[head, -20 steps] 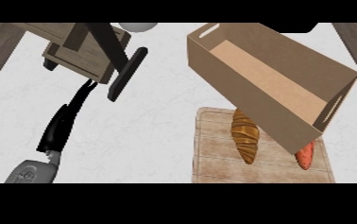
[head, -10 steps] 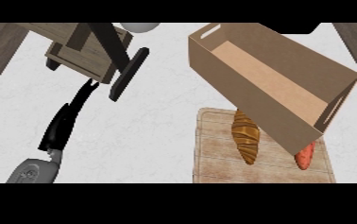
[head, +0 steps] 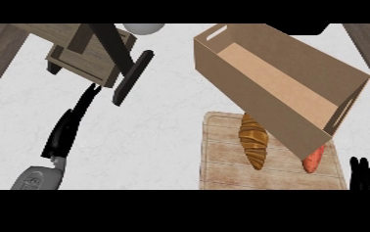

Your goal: Pick the sweet potato from the cutting board and place it in the cardboard box

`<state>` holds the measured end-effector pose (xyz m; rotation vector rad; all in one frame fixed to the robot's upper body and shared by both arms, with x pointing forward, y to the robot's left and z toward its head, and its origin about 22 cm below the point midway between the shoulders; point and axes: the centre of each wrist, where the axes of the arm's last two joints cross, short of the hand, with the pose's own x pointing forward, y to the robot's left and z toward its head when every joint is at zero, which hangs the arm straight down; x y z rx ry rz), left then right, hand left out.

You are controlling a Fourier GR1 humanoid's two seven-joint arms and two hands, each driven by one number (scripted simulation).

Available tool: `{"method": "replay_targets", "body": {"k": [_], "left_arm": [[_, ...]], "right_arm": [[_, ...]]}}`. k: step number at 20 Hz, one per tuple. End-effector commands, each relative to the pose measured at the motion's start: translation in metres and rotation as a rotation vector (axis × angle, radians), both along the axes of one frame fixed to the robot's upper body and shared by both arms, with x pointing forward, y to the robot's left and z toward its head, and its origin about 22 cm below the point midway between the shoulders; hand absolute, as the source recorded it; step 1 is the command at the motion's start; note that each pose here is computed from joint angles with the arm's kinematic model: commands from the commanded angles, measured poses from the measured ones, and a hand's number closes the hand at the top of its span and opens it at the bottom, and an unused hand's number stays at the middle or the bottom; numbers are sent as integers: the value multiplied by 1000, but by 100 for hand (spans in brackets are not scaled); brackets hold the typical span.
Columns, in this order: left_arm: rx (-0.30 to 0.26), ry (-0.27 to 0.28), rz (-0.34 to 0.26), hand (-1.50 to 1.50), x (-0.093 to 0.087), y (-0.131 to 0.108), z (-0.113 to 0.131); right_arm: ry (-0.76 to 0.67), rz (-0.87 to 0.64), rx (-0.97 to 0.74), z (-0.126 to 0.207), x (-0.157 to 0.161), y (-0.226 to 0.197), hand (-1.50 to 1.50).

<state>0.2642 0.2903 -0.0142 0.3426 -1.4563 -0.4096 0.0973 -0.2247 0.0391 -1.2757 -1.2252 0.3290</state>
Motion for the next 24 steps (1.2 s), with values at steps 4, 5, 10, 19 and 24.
{"method": "replay_targets", "body": {"k": [4,5,10,19,24], "left_arm": [[-12,-11,-11,0,5,-5,10],[-1,-3,-13,0,7,3,9],[-19,27,-21,0,18,-12,-1],[-20,-6,-11,0,8,-13,-7],[-9,-10,-6,0,26,7,7]], "right_arm": [[70,20,-23,-1,32,4,-150],[73,14,-4,-28,26,5,-150],[106,21,-3,-29,33,5,-150],[110,18,-17,-8,66,0,-150],[117,47,12,-26,82,0,-150]]}}
